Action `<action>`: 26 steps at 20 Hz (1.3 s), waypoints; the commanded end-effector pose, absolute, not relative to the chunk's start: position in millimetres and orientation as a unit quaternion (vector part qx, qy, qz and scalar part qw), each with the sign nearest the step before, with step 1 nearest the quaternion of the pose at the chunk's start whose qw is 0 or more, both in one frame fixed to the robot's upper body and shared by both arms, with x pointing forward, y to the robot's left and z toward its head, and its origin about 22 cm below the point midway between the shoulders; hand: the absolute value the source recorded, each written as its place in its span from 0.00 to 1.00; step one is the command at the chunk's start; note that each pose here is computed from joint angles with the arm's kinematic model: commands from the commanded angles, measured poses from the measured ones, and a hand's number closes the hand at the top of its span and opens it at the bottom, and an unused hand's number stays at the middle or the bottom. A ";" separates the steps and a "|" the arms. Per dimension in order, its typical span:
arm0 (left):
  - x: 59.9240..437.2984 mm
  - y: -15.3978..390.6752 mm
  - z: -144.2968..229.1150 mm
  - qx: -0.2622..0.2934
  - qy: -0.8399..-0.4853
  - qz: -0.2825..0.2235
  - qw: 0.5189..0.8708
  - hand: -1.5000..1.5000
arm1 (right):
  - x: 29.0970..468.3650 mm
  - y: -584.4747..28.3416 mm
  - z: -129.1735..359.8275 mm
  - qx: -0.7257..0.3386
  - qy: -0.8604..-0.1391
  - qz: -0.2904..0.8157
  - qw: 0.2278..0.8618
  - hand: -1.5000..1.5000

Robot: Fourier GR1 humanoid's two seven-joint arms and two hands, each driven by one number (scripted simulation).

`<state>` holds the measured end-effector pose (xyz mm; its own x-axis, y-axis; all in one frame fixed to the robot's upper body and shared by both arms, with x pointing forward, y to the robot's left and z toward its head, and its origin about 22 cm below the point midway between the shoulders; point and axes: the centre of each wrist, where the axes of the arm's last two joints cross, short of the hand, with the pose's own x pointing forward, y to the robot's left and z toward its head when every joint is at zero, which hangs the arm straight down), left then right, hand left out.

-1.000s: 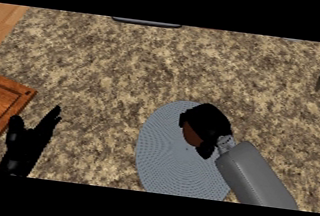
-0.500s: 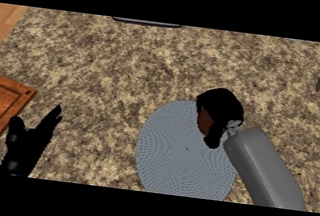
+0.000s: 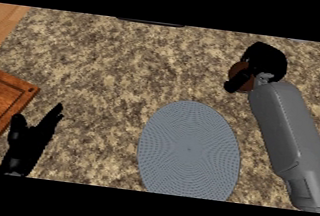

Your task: Pick the cupcake from the placemat and place it in the basket

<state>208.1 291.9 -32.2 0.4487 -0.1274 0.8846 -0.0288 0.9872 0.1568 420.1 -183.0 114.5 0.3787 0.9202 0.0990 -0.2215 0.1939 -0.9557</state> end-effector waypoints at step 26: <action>204.5 295.1 -40.9 0.062 -0.489 -0.024 0.870 0.50 | 420.0 -305.1 396.1 -0.564 -0.564 -0.095 0.595 1.00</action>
<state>209.5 293.2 -33.0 0.4556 -0.1218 0.8818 -0.0247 0.9885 0.1493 421.2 -283.4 384.7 0.3329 0.5323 0.7784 0.7345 0.3713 -0.5681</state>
